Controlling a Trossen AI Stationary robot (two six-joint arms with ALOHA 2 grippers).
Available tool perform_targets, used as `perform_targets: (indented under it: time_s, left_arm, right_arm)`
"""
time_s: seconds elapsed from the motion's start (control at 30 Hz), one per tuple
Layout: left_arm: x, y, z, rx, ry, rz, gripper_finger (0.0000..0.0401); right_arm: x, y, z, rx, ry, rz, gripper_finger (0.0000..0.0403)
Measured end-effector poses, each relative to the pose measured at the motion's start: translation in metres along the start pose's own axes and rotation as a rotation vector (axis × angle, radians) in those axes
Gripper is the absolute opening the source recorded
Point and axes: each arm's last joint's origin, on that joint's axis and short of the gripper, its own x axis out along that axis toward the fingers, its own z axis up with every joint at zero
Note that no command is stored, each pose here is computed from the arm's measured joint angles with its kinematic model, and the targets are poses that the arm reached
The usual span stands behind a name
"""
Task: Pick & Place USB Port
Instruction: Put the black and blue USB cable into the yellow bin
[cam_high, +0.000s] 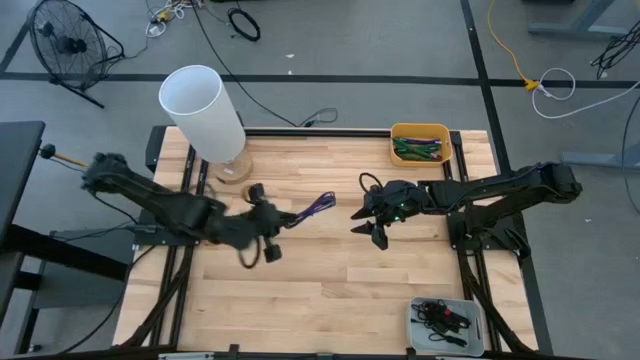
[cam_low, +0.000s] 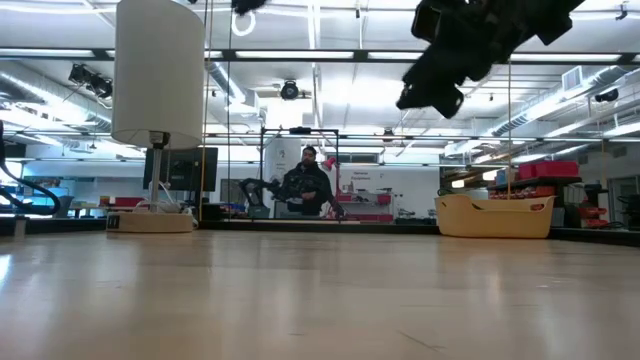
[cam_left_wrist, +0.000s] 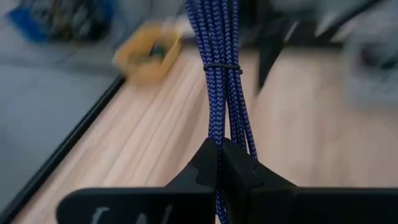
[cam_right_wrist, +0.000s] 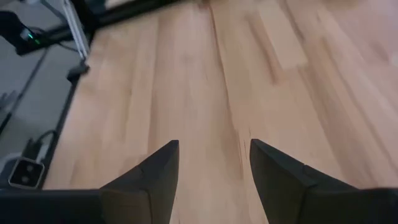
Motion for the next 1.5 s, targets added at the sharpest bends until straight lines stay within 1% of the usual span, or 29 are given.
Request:
perform_targets:
  time_s: [0.07, 0.17, 0.3, 0.37, 0.43, 0.53, 0.63, 0.77, 0.93, 1.07, 1.17, 1.4, 1.47, 1.5]
  left_arm:
    - [-0.004, 0.006, -0.008, -0.051, -0.12, -0.061, 0.0006]
    - [0.002, 0.01, -0.03, -0.091, -0.217, -0.121, 0.0006]
    - [0.02, 0.013, -0.06, -0.147, -0.296, -0.135, 0.0006]
    - [0.031, 0.014, -0.069, -0.192, -0.346, -0.14, 0.0006]
    - [0.041, 0.017, -0.075, -0.209, -0.382, -0.151, 0.0006]
    - [0.054, 0.02, -0.072, -0.224, -0.441, -0.186, 0.0006]
    - [0.067, 0.023, -0.072, -0.225, -0.466, -0.215, 0.0006]
    - [0.077, 0.024, -0.072, -0.238, -0.512, -0.246, 0.0006]
    - [0.086, 0.024, -0.073, -0.256, -0.552, -0.249, 0.0006]
    - [0.092, 0.024, -0.074, -0.264, -0.557, -0.275, 0.0006]
    - [0.097, 0.021, -0.07, -0.268, -0.558, -0.276, 0.0006]
    - [0.113, 0.01, -0.052, -0.231, -0.575, -0.293, 0.0006]
    - [0.119, 0.008, -0.048, -0.213, -0.556, -0.283, 0.0006]
    - [0.12, 0.008, -0.049, -0.207, -0.54, -0.279, 0.0006]
  right_arm:
    - [0.0, 0.001, 0.004, -0.02, -0.037, 0.011, 0.0196]
    - [0.0, 0.003, 0.009, -0.036, -0.092, 0.031, 0.0196]
    - [-0.002, 0.006, 0.019, -0.062, -0.197, 0.063, 0.0196]
    - [-0.004, 0.008, 0.025, -0.071, -0.257, 0.079, 0.0196]
    - [-0.005, 0.01, 0.03, -0.089, -0.316, 0.093, 0.0196]
    - [-0.008, 0.012, 0.037, -0.109, -0.399, 0.113, 0.0196]
    - [-0.011, 0.014, 0.043, -0.123, -0.462, 0.126, 0.0196]
    - [-0.013, 0.014, 0.046, -0.14, -0.514, 0.096, 0.0196]
    - [-0.014, 0.014, 0.048, -0.137, -0.542, 0.081, 0.0196]
    - [-0.015, 0.014, 0.049, -0.135, -0.556, 0.06, 0.0196]
    - [-0.016, 0.014, 0.051, -0.147, -0.581, 0.053, 0.0196]
    - [-0.017, 0.014, 0.053, -0.151, -0.614, 0.025, 0.0196]
    - [-0.017, 0.013, 0.053, -0.145, -0.612, -0.006, 0.0189]
    - [-0.017, 0.013, 0.052, -0.148, -0.609, -0.017, 0.0178]
